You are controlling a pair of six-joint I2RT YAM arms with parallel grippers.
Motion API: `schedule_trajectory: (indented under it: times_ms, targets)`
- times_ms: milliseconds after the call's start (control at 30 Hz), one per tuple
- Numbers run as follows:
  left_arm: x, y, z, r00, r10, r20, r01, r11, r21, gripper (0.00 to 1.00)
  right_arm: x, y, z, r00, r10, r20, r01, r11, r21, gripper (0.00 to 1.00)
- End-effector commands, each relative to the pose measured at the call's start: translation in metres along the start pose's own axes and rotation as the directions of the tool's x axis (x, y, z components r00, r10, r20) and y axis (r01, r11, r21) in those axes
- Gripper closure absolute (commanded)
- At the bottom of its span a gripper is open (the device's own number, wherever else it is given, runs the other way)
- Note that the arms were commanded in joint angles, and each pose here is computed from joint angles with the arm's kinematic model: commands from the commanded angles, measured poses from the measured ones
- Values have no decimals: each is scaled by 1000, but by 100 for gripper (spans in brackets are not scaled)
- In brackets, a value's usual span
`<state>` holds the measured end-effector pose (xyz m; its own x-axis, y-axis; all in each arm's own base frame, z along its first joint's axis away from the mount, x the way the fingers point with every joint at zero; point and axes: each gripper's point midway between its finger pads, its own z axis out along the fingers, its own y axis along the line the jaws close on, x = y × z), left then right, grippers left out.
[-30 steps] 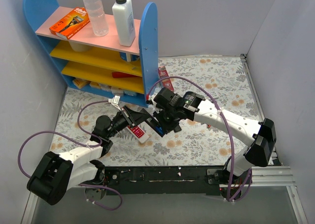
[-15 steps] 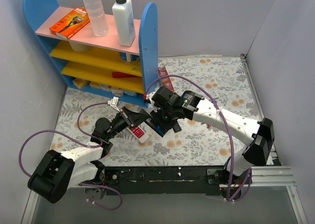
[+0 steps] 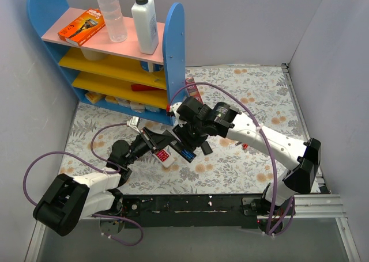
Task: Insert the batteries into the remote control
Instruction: Load the battery into the remote control.
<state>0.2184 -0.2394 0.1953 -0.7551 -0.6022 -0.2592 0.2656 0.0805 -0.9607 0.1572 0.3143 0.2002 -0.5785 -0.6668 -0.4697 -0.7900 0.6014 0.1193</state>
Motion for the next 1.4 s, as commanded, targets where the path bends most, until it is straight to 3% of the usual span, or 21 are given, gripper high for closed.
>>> schedule_trajectory:
  times_ms: [0, 67, 200, 300, 333, 433, 567, 833, 1367]
  targets:
    - [-2, -4, -1, 1000, -13, 16, 13, 1000, 18, 100, -29, 7, -30, 993, -54, 106, 56, 998, -16, 49]
    - [-1, -5, -1, 1000, -12, 12, 12, 1000, 21, 100, -36, 11, -38, 985, -86, 146, 92, 995, -35, 49]
    - [-1, -6, -1, 1000, -17, 4, 17, 1000, 17, 100, -27, 15, -52, 932, -271, 240, 296, 952, -74, 50]
    - [0, -9, 1, 1000, -18, -16, 18, 1000, 14, 100, -18, 10, -62, 804, -488, 339, 524, 852, -16, 52]
    - [-1, -11, 2, 1000, -17, -20, 17, 1000, 17, 100, 0, 6, -48, 746, -588, 313, 623, 782, -13, 52]
    - [1, -14, 4, 999, -15, -45, 16, 1000, 15, 100, 9, 7, -53, 617, -687, 385, 733, 679, 37, 54]
    - [3, -20, 5, 997, -17, -75, 19, 1000, 23, 100, 16, 14, -51, 542, -725, 425, 793, 609, 26, 55]
    - [7, -25, 10, 992, -26, -121, 30, 999, 25, 100, 17, 23, -39, 496, -739, 455, 830, 558, 1, 65]
    - [7, -31, 13, 990, -24, -141, 29, 999, 36, 100, 25, 31, -25, 503, -742, 443, 847, 526, -81, 73]
